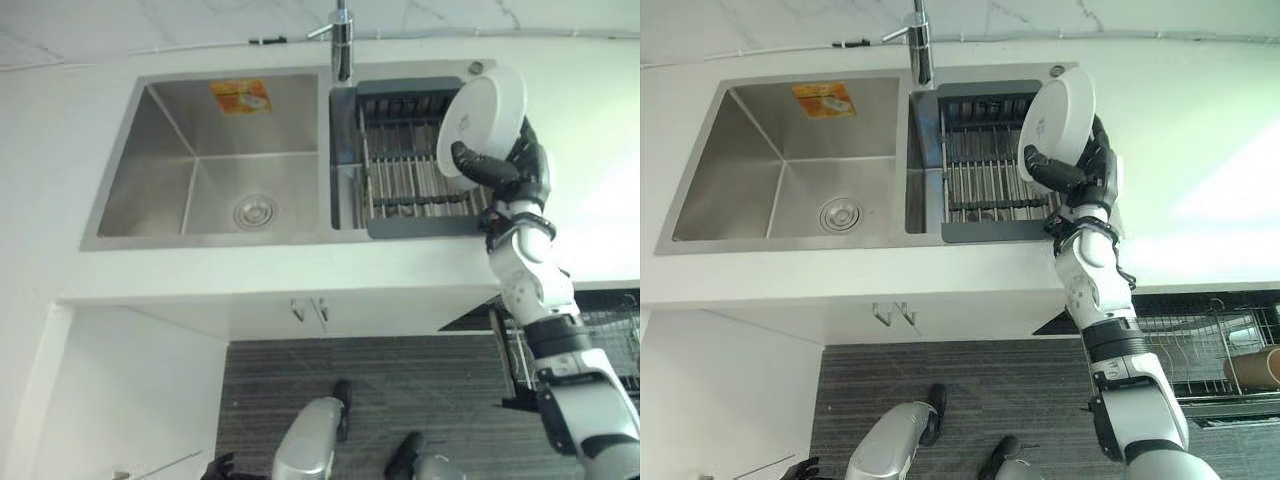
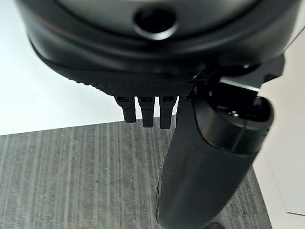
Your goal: Place the dishes in the dishwasher.
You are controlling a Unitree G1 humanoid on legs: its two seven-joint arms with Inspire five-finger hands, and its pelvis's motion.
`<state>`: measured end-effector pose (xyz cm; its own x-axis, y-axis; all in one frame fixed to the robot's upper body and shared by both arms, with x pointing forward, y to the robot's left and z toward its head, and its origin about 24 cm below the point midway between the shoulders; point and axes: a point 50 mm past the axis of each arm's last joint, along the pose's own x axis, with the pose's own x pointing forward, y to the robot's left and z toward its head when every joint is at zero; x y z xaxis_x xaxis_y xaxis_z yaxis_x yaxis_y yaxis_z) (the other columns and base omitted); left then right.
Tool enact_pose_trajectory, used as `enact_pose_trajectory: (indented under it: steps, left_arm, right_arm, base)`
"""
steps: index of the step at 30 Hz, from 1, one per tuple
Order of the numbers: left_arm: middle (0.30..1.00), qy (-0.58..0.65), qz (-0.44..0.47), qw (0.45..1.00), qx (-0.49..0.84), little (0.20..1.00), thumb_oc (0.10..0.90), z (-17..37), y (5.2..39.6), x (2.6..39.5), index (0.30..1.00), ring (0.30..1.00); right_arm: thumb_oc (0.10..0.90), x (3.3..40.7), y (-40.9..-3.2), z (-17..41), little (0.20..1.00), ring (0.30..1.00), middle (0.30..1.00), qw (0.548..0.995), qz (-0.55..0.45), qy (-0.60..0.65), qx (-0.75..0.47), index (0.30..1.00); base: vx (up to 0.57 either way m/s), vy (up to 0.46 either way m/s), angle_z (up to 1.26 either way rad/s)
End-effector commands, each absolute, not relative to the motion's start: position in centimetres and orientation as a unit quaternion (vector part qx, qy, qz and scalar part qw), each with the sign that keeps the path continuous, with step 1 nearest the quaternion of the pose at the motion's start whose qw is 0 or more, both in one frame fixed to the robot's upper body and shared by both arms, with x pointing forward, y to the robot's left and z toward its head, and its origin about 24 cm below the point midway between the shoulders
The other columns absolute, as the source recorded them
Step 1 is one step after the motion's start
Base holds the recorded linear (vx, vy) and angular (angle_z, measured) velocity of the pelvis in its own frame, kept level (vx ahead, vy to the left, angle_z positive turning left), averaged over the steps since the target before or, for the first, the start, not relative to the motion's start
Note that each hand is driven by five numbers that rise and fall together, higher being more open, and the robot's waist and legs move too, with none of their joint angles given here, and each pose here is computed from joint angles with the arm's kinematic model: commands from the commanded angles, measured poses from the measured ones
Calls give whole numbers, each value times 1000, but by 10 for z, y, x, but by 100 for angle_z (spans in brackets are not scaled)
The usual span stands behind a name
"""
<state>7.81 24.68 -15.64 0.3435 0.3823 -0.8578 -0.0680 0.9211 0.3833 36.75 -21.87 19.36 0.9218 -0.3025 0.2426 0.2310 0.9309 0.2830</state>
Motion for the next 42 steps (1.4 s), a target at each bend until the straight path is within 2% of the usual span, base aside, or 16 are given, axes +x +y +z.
enact_pose_trajectory:
  steps: [1, 6, 7, 8, 9, 25, 34, 39, 42]
  left_arm:
    - [900, 562, 142, 792, 192, 900, 800, -152, 267, 68, 900, 900]
    - [900, 559, 137, 795, 193, 900, 800, -152, 266, 70, 900, 900]
    - [900, 559, 136, 795, 193, 900, 800, -151, 266, 70, 900, 900]
    - [900, 558, 135, 795, 193, 900, 800, -151, 266, 71, 900, 900]
    - [900, 558, 133, 796, 193, 900, 800, -152, 266, 70, 900, 900]
    - [900, 552, 120, 805, 183, 900, 800, -153, 258, 72, 900, 900]
    - [900, 556, 124, 803, 178, 900, 800, -155, 256, 69, 900, 900]
    - [900, 559, 122, 801, 176, 900, 800, -156, 255, 66, 900, 900]
    - [900, 560, 124, 800, 176, 900, 800, -157, 254, 62, 900, 900]
  right_arm:
    - [800, 360, -222, 282, 900, 900, 900, 941, -122, -298, 103, 900]
    - [800, 361, -225, 291, 900, 900, 900, 937, -133, -309, 88, 900]
    - [551, 361, -225, 293, 526, 526, 526, 936, -136, -314, 83, 526]
    - [485, 361, -225, 294, 427, 427, 427, 935, -138, -315, 80, 427]
    - [400, 360, -225, 296, 300, 300, 300, 934, -142, -320, 75, 300]
    - [400, 342, -222, 316, 300, 300, 300, 866, -231, -442, -21, 300]
    - [400, 330, -214, 317, 300, 300, 300, 836, -237, -495, -18, 300]
    - [400, 316, -204, 320, 300, 300, 300, 792, -230, -565, -28, 300]
    - [400, 309, -197, 315, 300, 300, 300, 783, -212, -584, -13, 300]
  base:
    - [71, -12, 5]
    - [-25, 18, 6]
    - [-96, 43, 12]
    - [71, -8, 5]
    - [66, -8, 0]
    - [2, 1, 0]
    - [0, 0, 0]
    - [0, 0, 0]
    - [-22, -14, 0]
